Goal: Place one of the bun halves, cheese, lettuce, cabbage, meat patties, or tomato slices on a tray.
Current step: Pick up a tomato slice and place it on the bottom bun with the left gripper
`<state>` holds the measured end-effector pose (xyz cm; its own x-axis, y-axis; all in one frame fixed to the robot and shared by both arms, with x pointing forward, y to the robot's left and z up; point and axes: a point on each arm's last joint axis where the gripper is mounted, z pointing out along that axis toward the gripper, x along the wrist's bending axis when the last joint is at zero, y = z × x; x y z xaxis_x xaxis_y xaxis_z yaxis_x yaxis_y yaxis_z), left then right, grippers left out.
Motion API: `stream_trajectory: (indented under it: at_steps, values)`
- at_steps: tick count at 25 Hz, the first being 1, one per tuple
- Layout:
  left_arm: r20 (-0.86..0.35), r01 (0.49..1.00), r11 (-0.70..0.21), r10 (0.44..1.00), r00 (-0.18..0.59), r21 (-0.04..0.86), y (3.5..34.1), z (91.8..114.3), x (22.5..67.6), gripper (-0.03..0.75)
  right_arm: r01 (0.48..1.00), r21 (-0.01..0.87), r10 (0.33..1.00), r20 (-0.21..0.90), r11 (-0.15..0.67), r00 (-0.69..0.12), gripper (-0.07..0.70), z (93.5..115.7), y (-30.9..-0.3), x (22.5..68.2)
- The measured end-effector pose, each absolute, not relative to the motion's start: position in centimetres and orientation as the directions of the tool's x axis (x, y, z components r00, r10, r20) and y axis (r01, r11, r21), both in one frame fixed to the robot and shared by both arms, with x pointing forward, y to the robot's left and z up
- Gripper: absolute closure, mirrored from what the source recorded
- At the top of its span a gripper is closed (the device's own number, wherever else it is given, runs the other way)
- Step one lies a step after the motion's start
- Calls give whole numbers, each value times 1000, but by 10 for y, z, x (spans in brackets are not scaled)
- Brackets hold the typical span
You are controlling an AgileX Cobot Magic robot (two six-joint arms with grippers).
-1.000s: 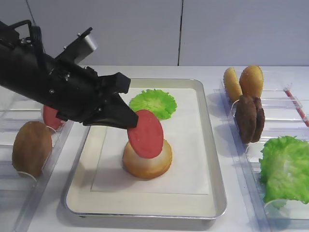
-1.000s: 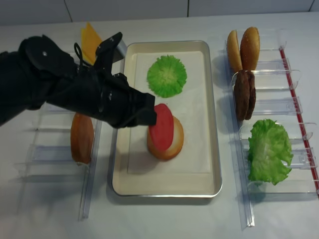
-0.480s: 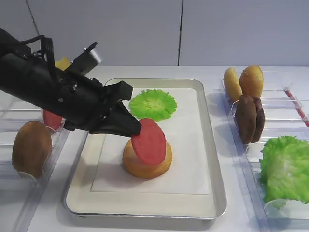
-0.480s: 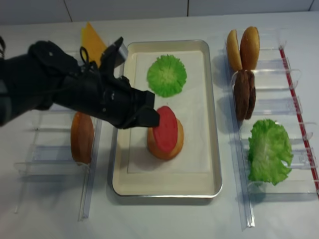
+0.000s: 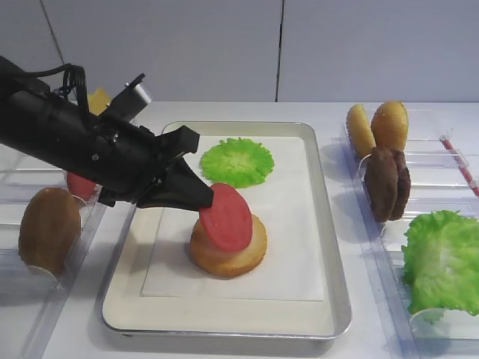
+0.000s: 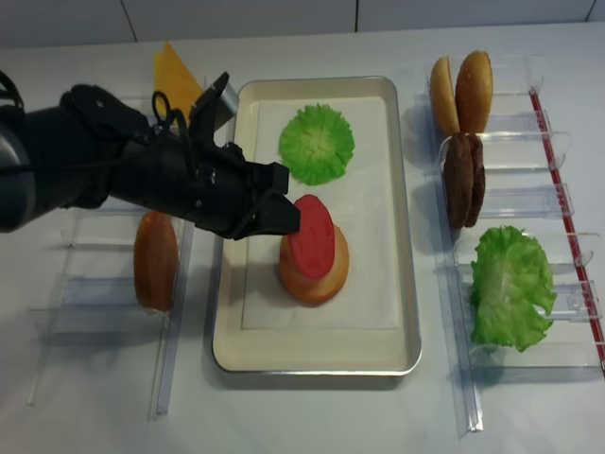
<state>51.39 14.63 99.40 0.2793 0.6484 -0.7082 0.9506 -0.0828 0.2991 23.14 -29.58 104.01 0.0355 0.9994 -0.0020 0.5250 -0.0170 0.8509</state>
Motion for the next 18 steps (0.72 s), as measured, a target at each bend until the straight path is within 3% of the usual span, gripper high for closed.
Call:
stream_trajectory:
  at_steps: [18]
  values:
    - [-751, 962, -95, 607, 259, 255, 144, 992, 512, 648, 525, 851, 999, -5, -13, 33, 104, 1040, -296, 231]
